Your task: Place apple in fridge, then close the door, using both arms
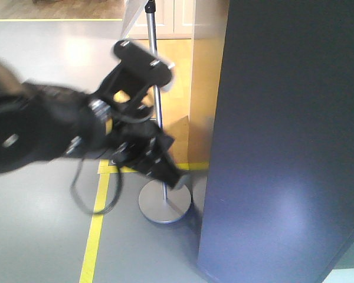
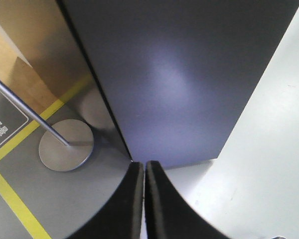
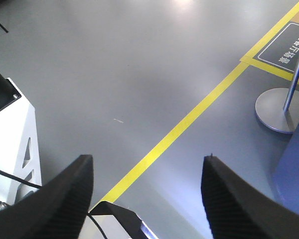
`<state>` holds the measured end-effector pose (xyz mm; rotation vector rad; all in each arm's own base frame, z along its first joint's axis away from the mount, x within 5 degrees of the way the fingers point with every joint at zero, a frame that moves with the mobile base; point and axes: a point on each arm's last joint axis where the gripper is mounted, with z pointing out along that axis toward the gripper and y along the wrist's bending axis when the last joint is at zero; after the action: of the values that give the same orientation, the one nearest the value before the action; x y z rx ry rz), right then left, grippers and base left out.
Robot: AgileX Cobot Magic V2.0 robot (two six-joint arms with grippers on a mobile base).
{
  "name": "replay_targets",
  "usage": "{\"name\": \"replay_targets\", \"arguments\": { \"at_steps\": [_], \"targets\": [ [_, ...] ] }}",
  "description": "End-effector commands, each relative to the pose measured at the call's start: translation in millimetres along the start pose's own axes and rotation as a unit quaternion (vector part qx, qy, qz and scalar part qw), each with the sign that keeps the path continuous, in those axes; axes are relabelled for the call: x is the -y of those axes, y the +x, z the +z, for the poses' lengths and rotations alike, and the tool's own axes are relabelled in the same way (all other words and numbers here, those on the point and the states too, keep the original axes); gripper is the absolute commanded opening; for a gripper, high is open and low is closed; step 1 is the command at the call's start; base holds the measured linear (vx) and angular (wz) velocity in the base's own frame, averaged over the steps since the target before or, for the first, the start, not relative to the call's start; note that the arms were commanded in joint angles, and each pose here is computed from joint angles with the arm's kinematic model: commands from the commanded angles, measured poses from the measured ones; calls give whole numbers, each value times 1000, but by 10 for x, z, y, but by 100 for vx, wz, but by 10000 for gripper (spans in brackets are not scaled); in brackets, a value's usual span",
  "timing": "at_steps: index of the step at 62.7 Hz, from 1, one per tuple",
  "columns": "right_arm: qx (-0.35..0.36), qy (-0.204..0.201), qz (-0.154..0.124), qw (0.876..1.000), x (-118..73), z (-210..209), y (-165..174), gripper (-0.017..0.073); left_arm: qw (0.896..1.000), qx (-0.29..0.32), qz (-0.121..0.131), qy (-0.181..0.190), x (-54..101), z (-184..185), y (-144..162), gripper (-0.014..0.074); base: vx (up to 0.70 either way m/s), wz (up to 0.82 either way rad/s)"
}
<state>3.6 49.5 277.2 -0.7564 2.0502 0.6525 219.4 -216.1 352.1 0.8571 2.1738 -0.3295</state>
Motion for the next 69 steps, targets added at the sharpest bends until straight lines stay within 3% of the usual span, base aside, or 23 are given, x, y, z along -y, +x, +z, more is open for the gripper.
{"name": "replay_targets", "arguments": {
  "at_steps": [1, 10, 14, 24, 28, 46, 59, 69],
  "targets": [
    [38, -6, 11, 999, -24, -32, -119, 450, 997, 71, -35, -10, -163, -225, 17, -6, 0, 0],
    [41, -4, 10, 999, -21, -33, -124, 450, 992, 78, -91, -29, -400, -276, 340, -6, 0, 0],
    [41, 6, 19, 999, -1, -32, -126, 445, 991, 81, -99, -36, -433, -295, 496, -6, 0, 0],
    [5, 63, 91, 994, 159, 31, -136, 368, 990, 90, -105, -41, -421, -407, 813, -6, 0, 0],
    [-12, 77, 101, 992, 214, 63, -167, 318, 990, 90, -103, -41, -409, -424, 905, -6, 0, 0],
    [-73, 146, 77, 984, 479, 135, -541, -18, 992, 53, -105, -42, -396, -428, 1026, -6, 0, 0],
    [-55, 195, 75, 976, 710, 282, -773, -11, 992, 52, -105, -42, -396, -428, 1028, -6, 0, 0],
    [-33, 277, 92, 956, 980, 397, -905, -10, 992, 52, -105, -42, -396, -428, 1028, -6, 0, 0]
  ]
}}
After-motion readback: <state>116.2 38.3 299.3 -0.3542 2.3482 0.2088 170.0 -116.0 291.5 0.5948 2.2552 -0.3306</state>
